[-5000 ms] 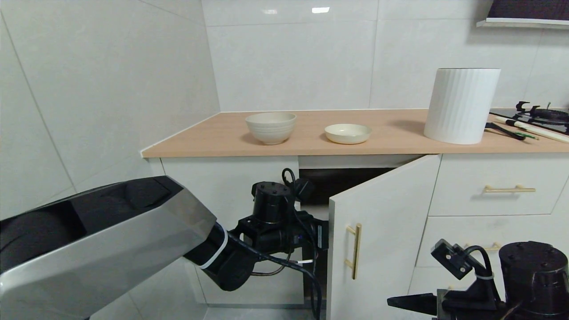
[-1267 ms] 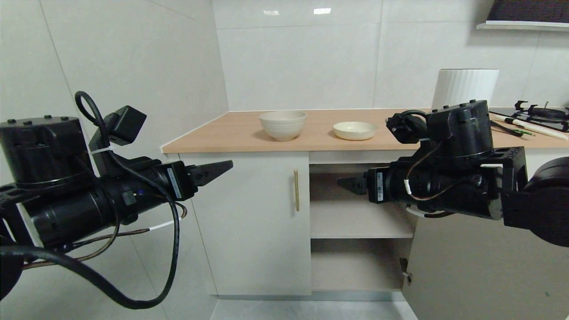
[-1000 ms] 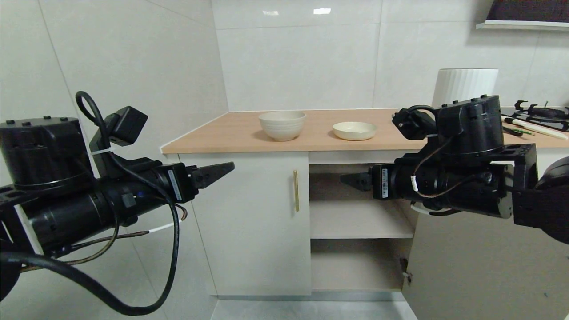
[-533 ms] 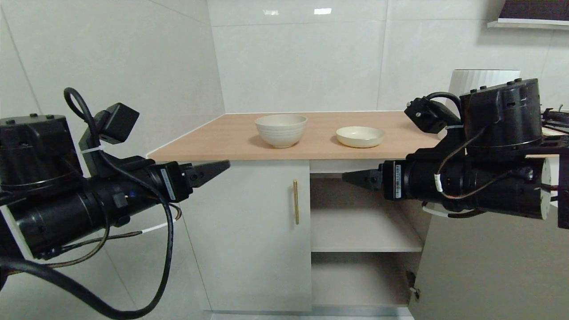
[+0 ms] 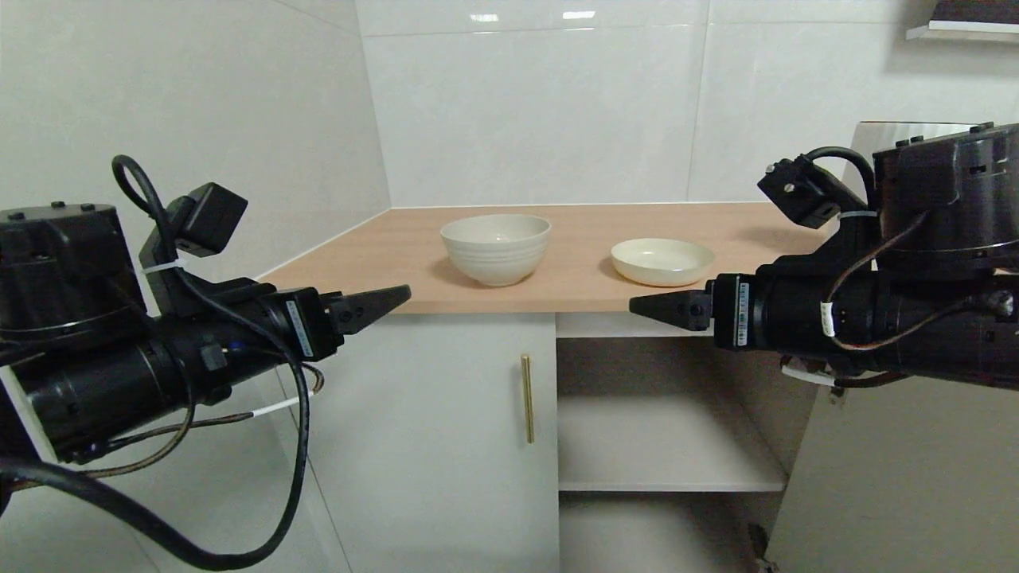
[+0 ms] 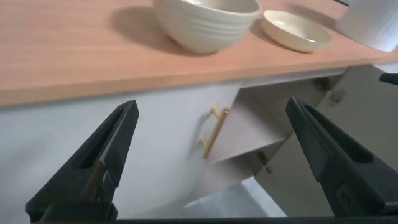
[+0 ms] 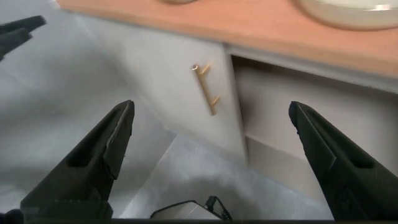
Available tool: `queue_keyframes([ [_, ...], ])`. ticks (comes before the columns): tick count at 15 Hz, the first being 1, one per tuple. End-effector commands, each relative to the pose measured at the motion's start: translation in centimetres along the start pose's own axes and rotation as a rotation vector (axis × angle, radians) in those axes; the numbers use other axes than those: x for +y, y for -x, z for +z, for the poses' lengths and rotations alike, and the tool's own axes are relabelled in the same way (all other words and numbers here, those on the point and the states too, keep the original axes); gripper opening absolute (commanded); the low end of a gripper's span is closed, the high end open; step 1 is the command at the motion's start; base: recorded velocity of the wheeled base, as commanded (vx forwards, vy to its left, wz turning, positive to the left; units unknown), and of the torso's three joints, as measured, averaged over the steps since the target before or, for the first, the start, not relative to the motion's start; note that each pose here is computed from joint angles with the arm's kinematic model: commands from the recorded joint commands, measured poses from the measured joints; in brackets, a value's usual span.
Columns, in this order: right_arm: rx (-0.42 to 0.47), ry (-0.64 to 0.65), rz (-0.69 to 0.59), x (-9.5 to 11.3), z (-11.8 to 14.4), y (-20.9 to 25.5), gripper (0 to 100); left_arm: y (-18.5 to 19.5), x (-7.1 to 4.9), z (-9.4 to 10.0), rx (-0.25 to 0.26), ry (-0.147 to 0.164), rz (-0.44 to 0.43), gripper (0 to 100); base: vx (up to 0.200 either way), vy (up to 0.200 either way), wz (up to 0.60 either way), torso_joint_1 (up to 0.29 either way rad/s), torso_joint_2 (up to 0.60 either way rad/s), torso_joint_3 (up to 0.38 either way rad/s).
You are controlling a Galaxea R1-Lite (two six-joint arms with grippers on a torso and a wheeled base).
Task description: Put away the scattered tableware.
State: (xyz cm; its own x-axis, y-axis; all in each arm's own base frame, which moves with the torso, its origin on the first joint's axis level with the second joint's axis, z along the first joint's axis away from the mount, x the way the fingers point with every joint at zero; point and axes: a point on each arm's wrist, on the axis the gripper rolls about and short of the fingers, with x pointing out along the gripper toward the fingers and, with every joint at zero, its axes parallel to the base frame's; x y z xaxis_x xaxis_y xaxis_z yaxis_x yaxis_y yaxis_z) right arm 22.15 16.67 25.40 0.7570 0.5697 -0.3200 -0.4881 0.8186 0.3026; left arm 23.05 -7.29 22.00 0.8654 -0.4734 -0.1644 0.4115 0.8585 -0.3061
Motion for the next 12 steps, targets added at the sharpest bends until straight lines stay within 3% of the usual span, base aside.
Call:
queue_keyframes([
  [1, -0.006, 0.002, 0.003, 0.0, 0.1, 0.2, 100, 0.3, -0.2, 0.3, -0.014, -0.002, -0.005, 100, 0.0, 0.0, 0.0, 0.0, 0.0, 0.0],
  [3, -0.009, 0.006, 0.004, 0.1, 0.1, 0.3, 100, 0.4, -0.3, 0.5, -0.024, -0.007, -0.011, 100, 0.0, 0.0, 0.0, 0.0, 0.0, 0.0],
  [4, -0.009, 0.006, 0.004, 0.1, 0.1, 0.3, 100, 0.3, -1.2, 1.0, -0.032, -0.015, -0.042, 100, 0.0, 0.0, 0.0, 0.0, 0.0, 0.0],
  [6, 0.001, 0.006, -0.001, 0.0, 0.0, 0.0, 100, 0.4, -2.0, 1.5, -0.038, -0.02, -0.064, 100, 0.0, 0.0, 0.0, 0.033, -0.12, -0.082],
  [9, -0.003, 0.001, -0.013, -0.4, 0.1, -0.6, 100, -1.0, -2.4, 2.1, 0.002, -0.018, -0.071, 100, 0.0, 0.0, 0.0, 0.128, -0.38, -0.246],
  [12, -0.023, -0.014, -0.057, -1.9, 0.7, -2.1, 100, -4.6, -2.2, 4.2, 0.076, 0.003, -0.032, 100, 0.0, 0.0, 0.0, 0.162, -0.45, -0.277],
])
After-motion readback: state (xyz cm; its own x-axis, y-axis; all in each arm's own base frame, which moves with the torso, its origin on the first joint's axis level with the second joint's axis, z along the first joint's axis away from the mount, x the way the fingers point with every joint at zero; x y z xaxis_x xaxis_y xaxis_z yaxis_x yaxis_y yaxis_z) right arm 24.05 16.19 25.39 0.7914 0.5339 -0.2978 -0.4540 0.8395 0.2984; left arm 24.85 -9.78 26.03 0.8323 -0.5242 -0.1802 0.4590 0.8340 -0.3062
